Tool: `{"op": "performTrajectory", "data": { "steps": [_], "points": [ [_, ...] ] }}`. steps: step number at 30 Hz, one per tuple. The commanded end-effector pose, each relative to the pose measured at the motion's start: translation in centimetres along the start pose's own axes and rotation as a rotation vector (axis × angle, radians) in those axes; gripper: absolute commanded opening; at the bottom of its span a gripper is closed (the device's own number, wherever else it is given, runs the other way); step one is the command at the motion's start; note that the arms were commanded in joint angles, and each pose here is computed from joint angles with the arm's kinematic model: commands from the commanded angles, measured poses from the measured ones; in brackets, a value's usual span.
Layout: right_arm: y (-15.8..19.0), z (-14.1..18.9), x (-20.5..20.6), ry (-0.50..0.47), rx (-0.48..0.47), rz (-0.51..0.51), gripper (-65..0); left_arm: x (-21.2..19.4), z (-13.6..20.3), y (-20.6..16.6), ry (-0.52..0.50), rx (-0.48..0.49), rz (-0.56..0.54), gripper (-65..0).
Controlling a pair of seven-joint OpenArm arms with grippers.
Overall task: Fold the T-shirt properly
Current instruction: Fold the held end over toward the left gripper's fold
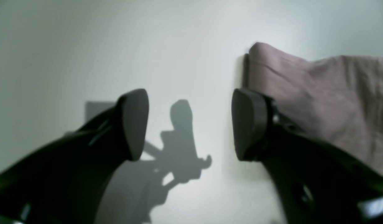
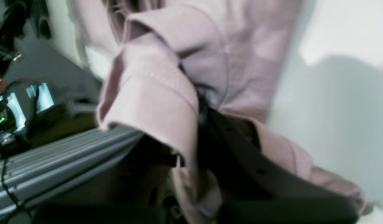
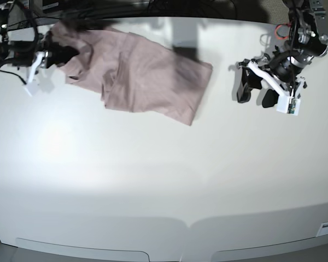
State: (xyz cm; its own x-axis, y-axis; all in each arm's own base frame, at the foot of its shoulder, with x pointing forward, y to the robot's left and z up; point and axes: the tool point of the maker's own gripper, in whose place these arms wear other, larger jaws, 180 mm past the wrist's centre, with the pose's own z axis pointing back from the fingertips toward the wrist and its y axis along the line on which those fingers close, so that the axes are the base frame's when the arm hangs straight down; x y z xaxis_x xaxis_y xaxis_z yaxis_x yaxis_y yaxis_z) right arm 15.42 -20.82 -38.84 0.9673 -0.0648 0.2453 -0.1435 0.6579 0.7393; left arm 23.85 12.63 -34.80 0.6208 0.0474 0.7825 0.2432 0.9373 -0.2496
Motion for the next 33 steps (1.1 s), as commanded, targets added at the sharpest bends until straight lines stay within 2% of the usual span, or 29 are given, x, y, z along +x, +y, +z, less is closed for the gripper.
{"op": "performTrajectory", "data": {
  "steps": [1, 7, 13, 16, 18, 19, 21, 22, 25, 28, 33],
  "points": [
    [1.3, 0.2, 1.1, -0.031, 0.028, 0.043, -65.0, 1.3, 0.2, -0.3, -0.049, -0.012, -0.009, -23.8],
    [5.8, -2.1, 3.2, -0.146, 0.116, 0.138, -65.0, 1.3, 0.2, -0.3, -0.048, -0.012, -0.010, -23.9],
    [6.9, -2.3, 3.6, -0.146, 0.076, 0.215, -65.0, 1.6, 0.2, -0.5, -0.062, -0.025, -0.025, -25.1],
    [6.6, -1.8, 3.9, -0.162, 0.064, 0.213, -65.0, 2.4, 0.2, -1.3, -0.118, -0.067, -0.053, -30.7],
    [6.4, -1.5, 4.1, -0.174, 0.056, 0.211, -65.0, 3.0, 0.2, -1.5, -0.165, -0.082, -0.053, -37.5],
    [6.3, -1.4, 4.2, -0.178, 0.052, 0.211, -65.0, 3.3, 0.2, -1.4, -0.187, -0.084, -0.046, -44.0],
    [6.2, -1.2, 4.3, -0.182, 0.046, 0.210, -65.0, 3.1, -0.2, -1.6, -0.215, -0.098, -0.025, -62.6],
    [6.1, -1.2, 4.2, -0.180, 0.039, 0.210, -65.0, 2.8, -0.7, -2.0, -0.219, -0.113, -0.012, -65.0],
    [5.9, -1.3, 4.2, -0.176, 0.029, 0.209, -65.0, 0.9, -2.5, -3.5, -0.191, -0.154, -0.014, -65.0],
    [6.0, -1.5, 4.1, -0.177, 0.035, 0.204, -65.0, -0.7, -4.6, -4.7, -0.138, -0.169, -0.080, -65.0],
    [5.3, -1.5, 3.9, -0.164, -0.003, 0.206, -65.0, 0.0, -7.5, -2.1, -0.115, -0.015, -0.078, -65.0]
  ]
}}
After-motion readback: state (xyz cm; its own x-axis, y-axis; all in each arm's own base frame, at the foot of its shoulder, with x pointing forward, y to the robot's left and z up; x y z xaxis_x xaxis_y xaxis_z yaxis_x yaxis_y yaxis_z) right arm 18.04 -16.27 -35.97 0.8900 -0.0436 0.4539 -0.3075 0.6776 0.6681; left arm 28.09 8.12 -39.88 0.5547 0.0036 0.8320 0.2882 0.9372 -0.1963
